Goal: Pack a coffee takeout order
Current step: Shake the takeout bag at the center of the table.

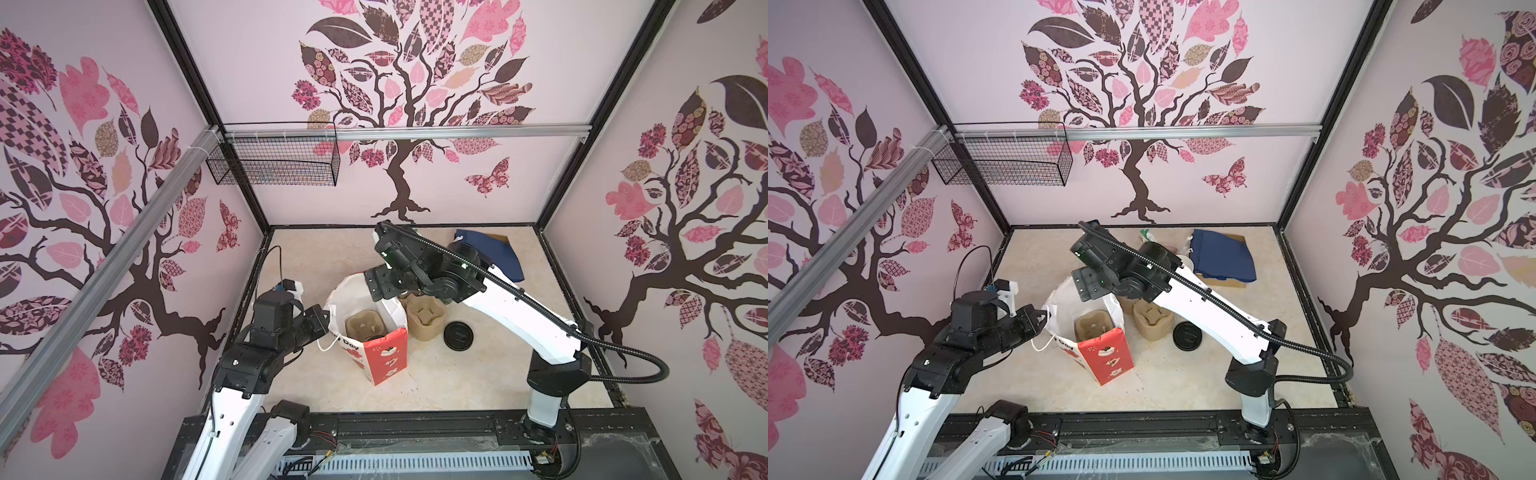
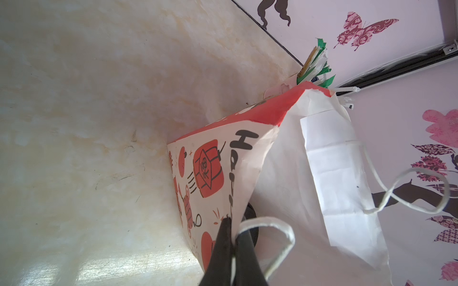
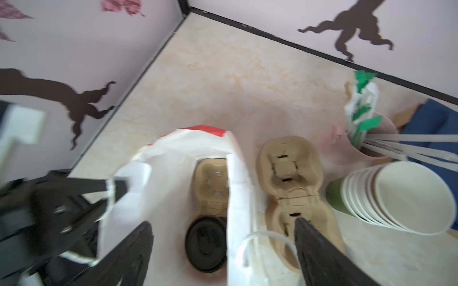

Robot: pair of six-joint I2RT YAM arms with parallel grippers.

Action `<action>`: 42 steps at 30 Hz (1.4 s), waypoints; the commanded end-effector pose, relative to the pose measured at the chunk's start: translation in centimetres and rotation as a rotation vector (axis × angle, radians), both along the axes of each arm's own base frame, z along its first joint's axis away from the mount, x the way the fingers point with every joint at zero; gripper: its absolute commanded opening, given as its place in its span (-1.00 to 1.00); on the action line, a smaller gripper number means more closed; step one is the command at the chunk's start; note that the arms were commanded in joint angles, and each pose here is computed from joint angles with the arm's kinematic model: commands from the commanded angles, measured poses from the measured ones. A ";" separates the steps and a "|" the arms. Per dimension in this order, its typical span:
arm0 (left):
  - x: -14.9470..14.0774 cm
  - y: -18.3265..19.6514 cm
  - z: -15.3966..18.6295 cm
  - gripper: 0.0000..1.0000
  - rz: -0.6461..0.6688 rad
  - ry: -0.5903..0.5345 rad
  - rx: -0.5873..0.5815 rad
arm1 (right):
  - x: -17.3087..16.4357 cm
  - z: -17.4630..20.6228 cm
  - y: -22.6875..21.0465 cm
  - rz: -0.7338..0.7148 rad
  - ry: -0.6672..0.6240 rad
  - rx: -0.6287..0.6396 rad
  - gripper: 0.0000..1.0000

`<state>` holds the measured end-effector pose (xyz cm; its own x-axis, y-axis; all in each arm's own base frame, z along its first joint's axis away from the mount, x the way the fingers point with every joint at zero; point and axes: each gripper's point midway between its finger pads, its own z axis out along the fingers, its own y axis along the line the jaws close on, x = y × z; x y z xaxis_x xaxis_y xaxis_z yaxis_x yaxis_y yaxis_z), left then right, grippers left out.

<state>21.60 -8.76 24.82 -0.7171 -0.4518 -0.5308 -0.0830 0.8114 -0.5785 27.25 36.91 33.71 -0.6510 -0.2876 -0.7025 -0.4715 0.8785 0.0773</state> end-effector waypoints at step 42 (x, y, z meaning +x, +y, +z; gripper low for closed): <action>-0.2 -0.3 3.2 -0.98 -0.069 -0.065 0.045 | -0.4 -4.9 0.7 0.052 0.173 0.073 0.30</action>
<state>21.34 -8.53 26.20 -0.7199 -0.4072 -0.5621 -0.0514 0.8389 -0.5418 26.59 37.84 27.17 -0.7577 -0.3053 -0.5767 -0.4993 0.8403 0.2111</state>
